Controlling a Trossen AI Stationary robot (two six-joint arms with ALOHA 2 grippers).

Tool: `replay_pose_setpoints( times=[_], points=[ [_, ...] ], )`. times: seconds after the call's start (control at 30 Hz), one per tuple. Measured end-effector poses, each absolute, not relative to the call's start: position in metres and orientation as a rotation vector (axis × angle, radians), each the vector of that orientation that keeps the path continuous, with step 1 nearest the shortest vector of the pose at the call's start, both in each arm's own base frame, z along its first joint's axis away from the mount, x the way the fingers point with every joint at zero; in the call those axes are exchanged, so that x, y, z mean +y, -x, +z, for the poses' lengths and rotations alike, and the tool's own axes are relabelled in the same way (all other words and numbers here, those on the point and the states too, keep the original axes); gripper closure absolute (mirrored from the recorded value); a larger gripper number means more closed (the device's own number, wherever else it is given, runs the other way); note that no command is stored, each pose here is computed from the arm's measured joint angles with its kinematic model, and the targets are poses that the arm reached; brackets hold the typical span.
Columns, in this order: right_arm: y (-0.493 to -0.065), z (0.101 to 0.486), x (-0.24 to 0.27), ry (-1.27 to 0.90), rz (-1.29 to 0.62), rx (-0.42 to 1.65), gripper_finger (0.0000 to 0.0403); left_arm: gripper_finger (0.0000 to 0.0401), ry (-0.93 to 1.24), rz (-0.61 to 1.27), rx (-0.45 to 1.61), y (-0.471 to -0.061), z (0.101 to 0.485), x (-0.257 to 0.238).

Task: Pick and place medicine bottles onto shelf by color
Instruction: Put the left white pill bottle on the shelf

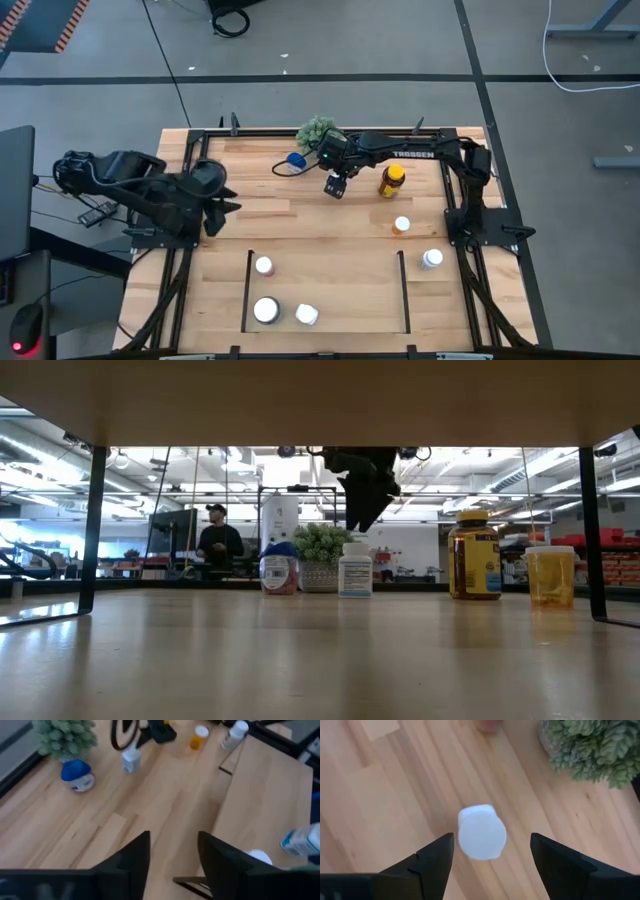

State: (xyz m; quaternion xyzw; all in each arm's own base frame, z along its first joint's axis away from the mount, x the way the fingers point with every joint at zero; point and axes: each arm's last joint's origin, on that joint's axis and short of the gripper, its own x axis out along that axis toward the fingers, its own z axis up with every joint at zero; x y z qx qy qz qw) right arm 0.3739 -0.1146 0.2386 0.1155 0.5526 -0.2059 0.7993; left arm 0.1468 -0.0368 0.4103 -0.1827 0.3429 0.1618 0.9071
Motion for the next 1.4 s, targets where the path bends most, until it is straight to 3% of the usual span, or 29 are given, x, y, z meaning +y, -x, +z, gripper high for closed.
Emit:
replay_pose_setpoints(
  times=[0.27, 0.63, 0.83, 1.4],
  points=[
    [-0.365, 0.215, -0.121, -0.281, -0.433, 1.224, 0.0132, 0.0182, 0.426, 0.412, 0.681, -0.149, 0.410, -0.031],
    [-0.378, 0.216, -0.126, -0.231, -0.395, 1.116, 0.0132, 0.0199, 0.447, 0.486, 0.662, -0.151, 0.410, -0.020],
    [-0.374, 0.203, -0.123, -0.303, -0.385, 1.208, 0.0132, 0.0198, 0.438, 0.487, 0.664, -0.151, 0.410, -0.020],
    [-0.378, 0.204, -0.123, -0.452, -0.511, 1.134, 0.0146, 0.0209, 0.417, 0.474, 0.674, -0.150, 0.410, -0.021]
  ],
)
